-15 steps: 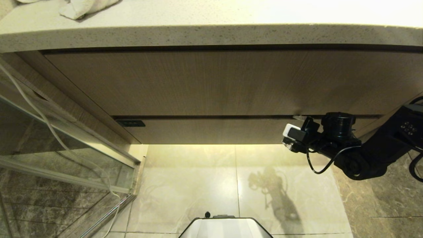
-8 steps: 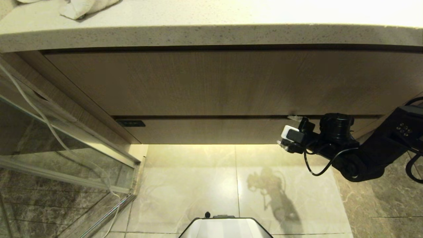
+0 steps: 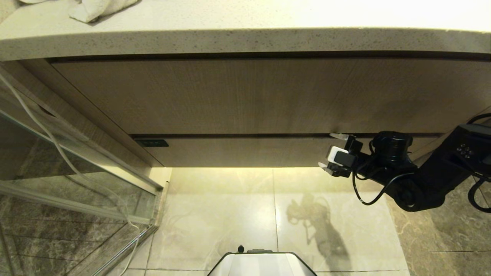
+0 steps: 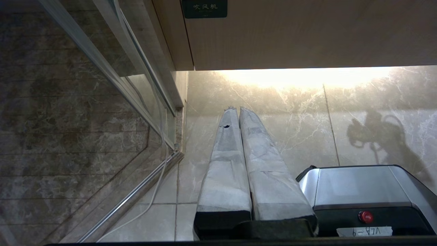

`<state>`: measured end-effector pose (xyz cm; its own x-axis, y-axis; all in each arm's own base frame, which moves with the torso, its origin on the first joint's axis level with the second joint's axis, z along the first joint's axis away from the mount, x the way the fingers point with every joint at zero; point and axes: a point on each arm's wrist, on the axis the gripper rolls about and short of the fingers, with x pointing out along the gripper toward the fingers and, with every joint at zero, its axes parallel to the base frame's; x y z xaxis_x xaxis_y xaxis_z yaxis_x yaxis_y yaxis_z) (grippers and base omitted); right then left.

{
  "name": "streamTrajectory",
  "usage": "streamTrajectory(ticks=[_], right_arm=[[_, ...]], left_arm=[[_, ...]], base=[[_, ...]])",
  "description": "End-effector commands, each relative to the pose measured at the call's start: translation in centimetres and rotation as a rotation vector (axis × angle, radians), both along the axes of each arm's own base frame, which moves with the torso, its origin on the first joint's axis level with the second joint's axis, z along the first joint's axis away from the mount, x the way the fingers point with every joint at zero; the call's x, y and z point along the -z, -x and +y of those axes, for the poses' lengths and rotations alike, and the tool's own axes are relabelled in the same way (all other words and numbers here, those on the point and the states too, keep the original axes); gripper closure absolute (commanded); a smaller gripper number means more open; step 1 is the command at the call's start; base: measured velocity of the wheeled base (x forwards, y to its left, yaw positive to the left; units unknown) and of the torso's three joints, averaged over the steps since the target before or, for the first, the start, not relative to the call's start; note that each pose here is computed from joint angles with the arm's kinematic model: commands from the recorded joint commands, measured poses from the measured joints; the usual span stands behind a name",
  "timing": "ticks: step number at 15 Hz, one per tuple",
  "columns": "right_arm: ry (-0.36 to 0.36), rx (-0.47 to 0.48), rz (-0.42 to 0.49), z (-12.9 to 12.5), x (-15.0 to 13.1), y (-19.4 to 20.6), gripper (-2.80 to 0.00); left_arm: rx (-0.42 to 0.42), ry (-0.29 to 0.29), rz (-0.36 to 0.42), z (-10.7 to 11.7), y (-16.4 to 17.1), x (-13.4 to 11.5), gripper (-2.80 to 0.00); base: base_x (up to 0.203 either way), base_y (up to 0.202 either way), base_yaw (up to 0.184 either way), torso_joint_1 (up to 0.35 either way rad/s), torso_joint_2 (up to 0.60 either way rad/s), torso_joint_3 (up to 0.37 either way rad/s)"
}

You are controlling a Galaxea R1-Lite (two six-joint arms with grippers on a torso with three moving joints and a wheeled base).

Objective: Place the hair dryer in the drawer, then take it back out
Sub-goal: Pull open the drawer

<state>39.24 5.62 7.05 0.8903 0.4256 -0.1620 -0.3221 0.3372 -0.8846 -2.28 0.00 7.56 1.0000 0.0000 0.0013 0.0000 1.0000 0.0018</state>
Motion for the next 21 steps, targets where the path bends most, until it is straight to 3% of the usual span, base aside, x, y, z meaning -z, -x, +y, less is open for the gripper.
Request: streamTrajectory(ticks=[1,12,15,17,21], right_arm=[[0.007,0.002,-0.002,0.0,0.7,-0.5,-2.80],[0.021,0.088,0.046,-0.7,3.5,-2.7,-2.80],[0.048,0.144,0.181,-1.6,4.1,-1.9,-2.80],[0.091,0.249,0.286,-2.2,4.2,-1.0,-2.80],[0.064,0.286,0.299,-2.3,3.5,-0.6,-2.80]], left_arm=[[0.000,0.000,-0.002,0.0,0.0,0.0,0.00],[0.000,0.000,-0.002,0.0,0.0,0.0,0.00],[0.000,0.000,-0.002,0.0,0.0,0.0,0.00],[0.000,0.000,-0.002,0.0,0.0,0.0,0.00],[0.000,0.000,-0.002,0.0,0.0,0.0,0.00]], base=[[0.000,0.000,0.000,0.000,0.00,0.000],[0.000,0.000,0.000,0.000,0.00,0.000],[0.000,0.000,0.000,0.000,0.00,0.000],[0.000,0.000,0.000,0.000,0.00,0.000],[0.000,0.000,0.000,0.000,0.00,0.000]])
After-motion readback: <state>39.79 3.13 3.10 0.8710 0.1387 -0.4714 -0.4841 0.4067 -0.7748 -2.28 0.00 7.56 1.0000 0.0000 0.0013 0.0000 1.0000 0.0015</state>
